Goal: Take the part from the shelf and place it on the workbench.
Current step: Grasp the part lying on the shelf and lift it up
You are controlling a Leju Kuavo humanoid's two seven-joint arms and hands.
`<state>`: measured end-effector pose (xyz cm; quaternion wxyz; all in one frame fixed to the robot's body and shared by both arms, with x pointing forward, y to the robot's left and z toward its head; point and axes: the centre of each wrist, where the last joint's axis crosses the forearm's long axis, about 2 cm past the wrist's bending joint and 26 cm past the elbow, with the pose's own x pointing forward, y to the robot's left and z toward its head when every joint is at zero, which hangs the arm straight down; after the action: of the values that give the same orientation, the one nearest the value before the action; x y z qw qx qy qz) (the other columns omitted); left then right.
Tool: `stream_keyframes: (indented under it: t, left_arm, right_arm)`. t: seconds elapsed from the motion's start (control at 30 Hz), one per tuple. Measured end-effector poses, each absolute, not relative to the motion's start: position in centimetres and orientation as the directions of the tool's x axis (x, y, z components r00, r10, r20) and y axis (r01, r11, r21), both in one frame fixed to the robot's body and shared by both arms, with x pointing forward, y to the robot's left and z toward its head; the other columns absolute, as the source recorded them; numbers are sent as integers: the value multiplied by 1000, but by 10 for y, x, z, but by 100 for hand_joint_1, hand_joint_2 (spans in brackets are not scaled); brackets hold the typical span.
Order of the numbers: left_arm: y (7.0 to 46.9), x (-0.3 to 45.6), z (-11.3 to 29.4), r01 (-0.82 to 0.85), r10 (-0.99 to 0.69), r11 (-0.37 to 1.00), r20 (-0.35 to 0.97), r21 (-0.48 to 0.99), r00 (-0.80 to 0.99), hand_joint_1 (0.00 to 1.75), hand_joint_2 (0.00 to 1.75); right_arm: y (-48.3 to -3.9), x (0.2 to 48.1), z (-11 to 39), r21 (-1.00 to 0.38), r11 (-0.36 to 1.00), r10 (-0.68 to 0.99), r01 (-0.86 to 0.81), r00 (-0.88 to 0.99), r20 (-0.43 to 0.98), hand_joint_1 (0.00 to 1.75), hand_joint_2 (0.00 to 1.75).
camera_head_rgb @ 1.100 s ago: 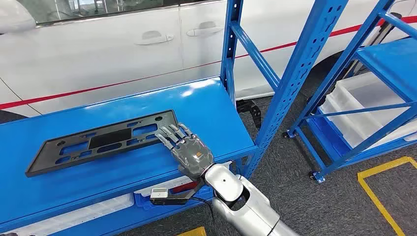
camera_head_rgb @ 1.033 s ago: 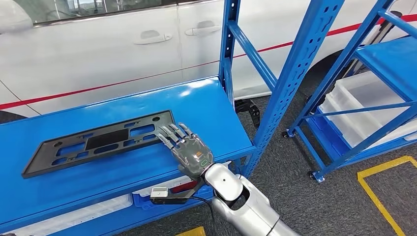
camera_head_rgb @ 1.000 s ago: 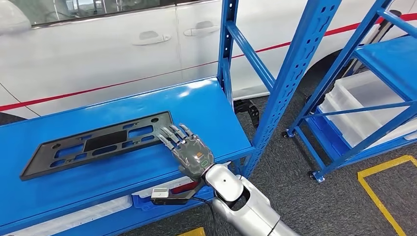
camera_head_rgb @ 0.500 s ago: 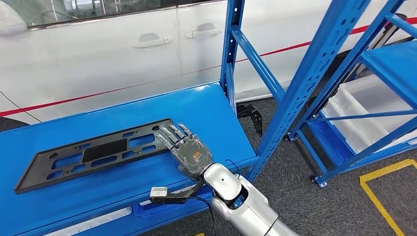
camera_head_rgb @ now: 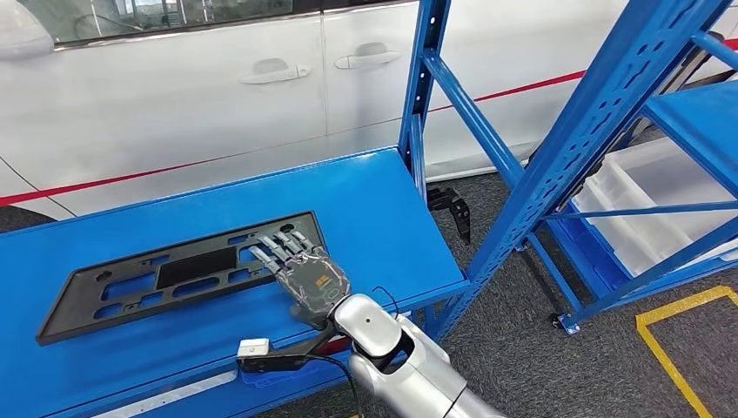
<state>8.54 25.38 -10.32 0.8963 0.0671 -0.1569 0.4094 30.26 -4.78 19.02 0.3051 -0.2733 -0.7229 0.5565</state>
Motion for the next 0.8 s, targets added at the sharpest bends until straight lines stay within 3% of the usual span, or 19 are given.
stream_keyframes:
  t: [0.53, 0.8]
  left_arm:
    - [251, 81, -104, -751, 708, 661, 317, 20, 631, 0, 0]
    - [244, 75, -104, -730, 690, 683, 296, 37, 661, 0, 0]
  right_arm:
    - [-12, 300, 197, -972, 233, 686, -13, -707, 174, 0, 175]
    - [8, 291, 183, -955, 257, 623, -147, -731, 280, 0, 175]
